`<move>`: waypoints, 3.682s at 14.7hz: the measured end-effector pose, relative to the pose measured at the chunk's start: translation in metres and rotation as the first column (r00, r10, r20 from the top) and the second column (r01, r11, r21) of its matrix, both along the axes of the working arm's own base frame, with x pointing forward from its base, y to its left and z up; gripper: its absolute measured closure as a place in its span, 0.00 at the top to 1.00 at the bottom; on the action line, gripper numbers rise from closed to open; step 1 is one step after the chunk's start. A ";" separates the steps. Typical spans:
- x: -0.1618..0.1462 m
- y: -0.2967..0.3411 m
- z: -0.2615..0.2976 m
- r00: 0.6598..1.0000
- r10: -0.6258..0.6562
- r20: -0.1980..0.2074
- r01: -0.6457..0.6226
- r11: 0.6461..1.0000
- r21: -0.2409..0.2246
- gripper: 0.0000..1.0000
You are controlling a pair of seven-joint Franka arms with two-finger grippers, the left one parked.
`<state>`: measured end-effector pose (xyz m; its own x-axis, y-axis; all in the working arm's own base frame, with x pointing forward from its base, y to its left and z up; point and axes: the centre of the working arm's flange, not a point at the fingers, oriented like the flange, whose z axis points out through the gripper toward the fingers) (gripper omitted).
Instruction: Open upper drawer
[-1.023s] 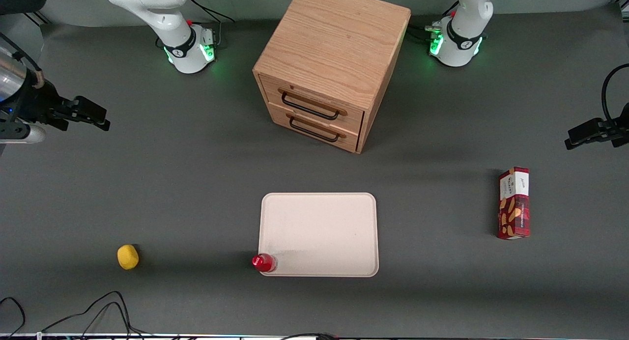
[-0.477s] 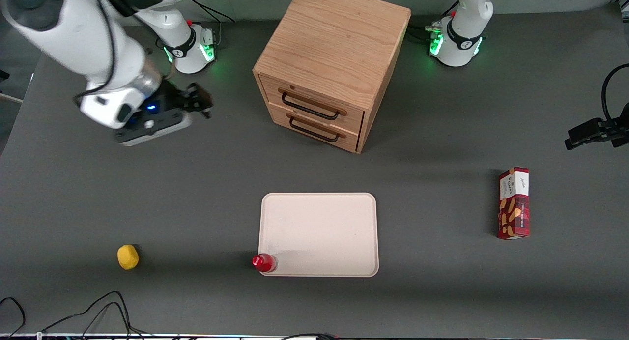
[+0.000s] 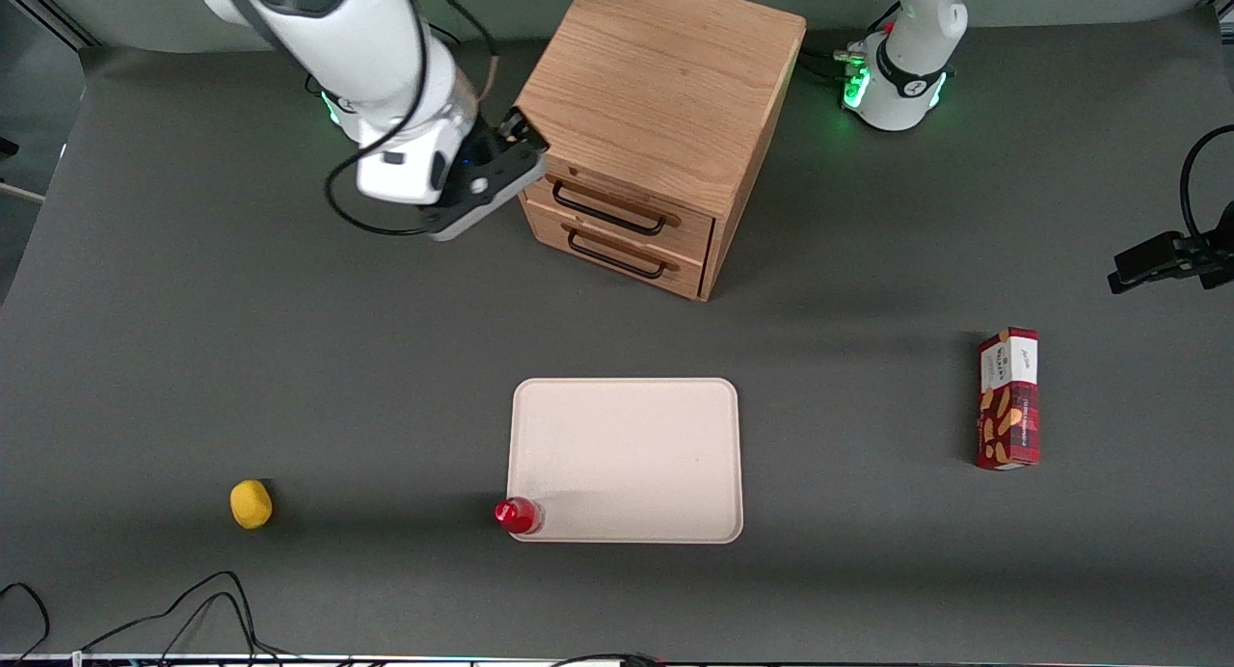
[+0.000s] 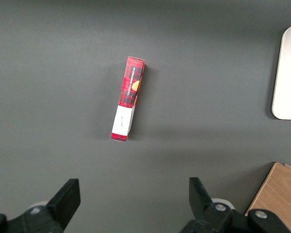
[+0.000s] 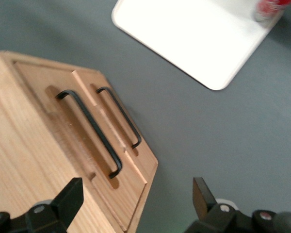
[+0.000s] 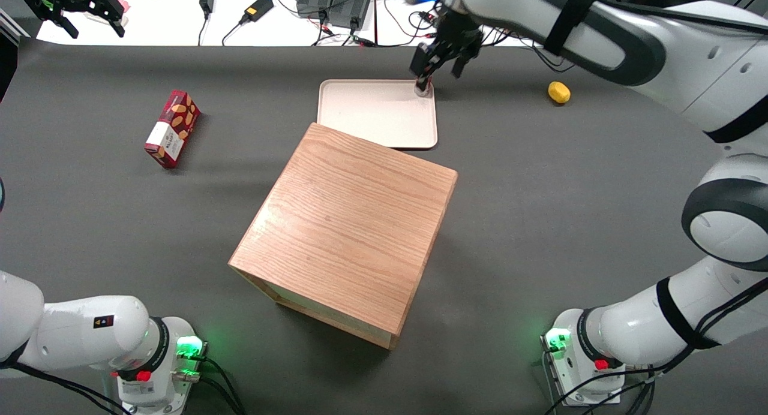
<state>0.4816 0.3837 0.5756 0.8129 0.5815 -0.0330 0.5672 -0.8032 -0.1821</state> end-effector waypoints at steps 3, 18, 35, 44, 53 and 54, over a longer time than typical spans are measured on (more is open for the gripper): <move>-0.006 0.022 -0.017 0.981 0.194 -0.005 -0.194 0.981 0.030 1.00; -0.012 0.060 -0.110 0.914 0.405 0.025 -0.406 0.909 0.095 1.00; -0.001 0.064 -0.180 0.918 0.397 -0.012 -0.394 0.912 0.116 1.00; 0.027 0.045 -0.192 0.925 0.375 0.058 -0.378 0.924 0.063 1.00; 0.072 0.005 -0.186 0.929 0.345 0.135 -0.354 0.934 0.048 1.00; 0.078 0.001 -0.185 0.930 0.335 0.150 -0.346 0.937 0.048 1.00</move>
